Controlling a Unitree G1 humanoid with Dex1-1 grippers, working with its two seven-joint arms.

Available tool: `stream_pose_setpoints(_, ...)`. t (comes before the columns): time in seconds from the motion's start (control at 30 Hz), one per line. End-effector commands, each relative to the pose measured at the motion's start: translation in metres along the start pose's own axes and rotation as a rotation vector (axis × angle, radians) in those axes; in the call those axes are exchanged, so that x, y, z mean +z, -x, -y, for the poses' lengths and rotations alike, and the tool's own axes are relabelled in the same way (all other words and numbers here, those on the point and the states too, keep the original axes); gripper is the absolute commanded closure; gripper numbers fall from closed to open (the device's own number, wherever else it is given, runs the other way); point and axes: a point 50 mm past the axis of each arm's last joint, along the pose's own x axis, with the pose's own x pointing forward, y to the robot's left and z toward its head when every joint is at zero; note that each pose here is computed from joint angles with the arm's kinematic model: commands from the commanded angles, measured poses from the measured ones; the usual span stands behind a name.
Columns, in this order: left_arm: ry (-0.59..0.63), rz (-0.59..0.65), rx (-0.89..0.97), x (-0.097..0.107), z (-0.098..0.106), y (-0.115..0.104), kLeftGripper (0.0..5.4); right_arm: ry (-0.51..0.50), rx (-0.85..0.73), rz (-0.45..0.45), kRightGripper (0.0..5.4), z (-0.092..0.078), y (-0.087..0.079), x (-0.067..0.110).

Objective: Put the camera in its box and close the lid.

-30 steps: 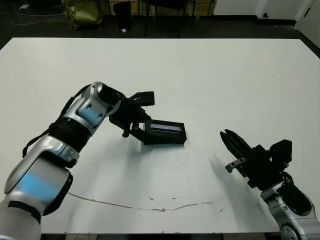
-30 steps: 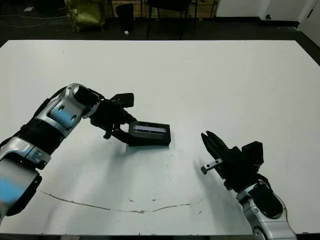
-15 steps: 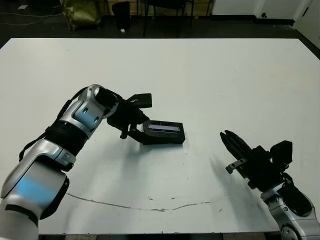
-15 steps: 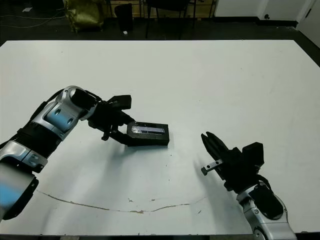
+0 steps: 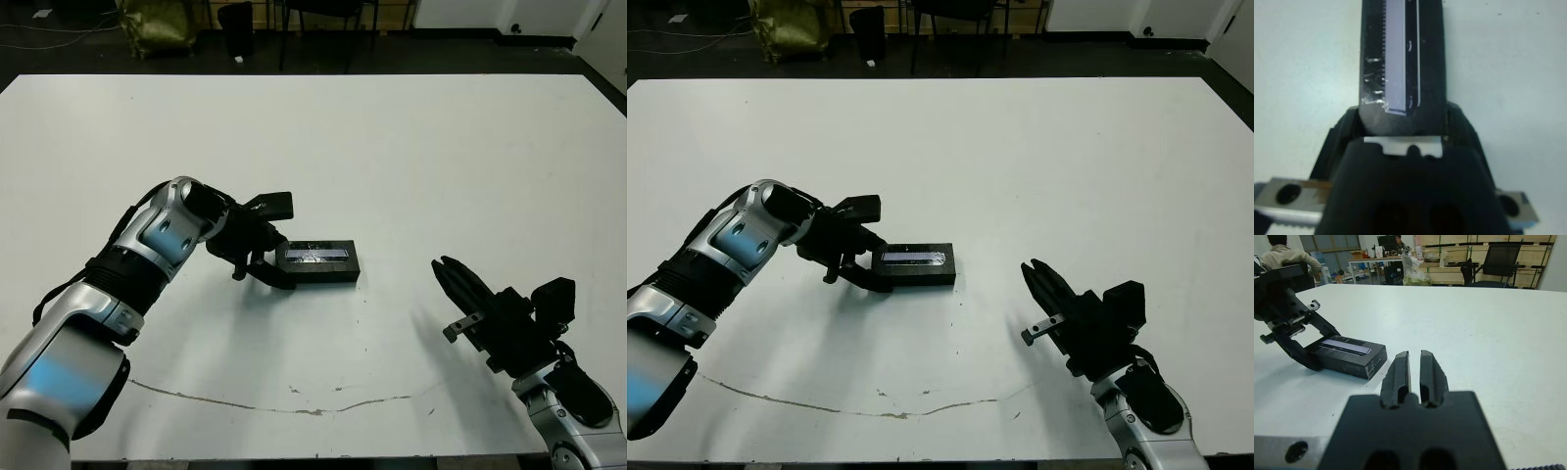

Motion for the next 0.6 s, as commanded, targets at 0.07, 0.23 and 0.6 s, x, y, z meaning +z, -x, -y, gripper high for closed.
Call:
stream_pose_setpoints(0.07, 0.105, -0.103, -0.051, -0.035, 0.012, -0.007, 3.15, 0.0, -0.01, -0.025, 5.4, 0.002, 0.003, -0.004)
stream_pose_setpoints(0.23, 0.085, -0.115, -0.044, -0.037, 0.015, -0.011, 3.15, 0.001, -0.005, -0.016, 5.4, 0.001, 0.003, -0.004)
stream_pose_setpoints(0.6, 0.0, -0.148, -0.023, -0.04, 0.019, -0.017, 1.57, -0.003, 0.0, -0.017, 5.4, 0.001, 0.003, -0.003)
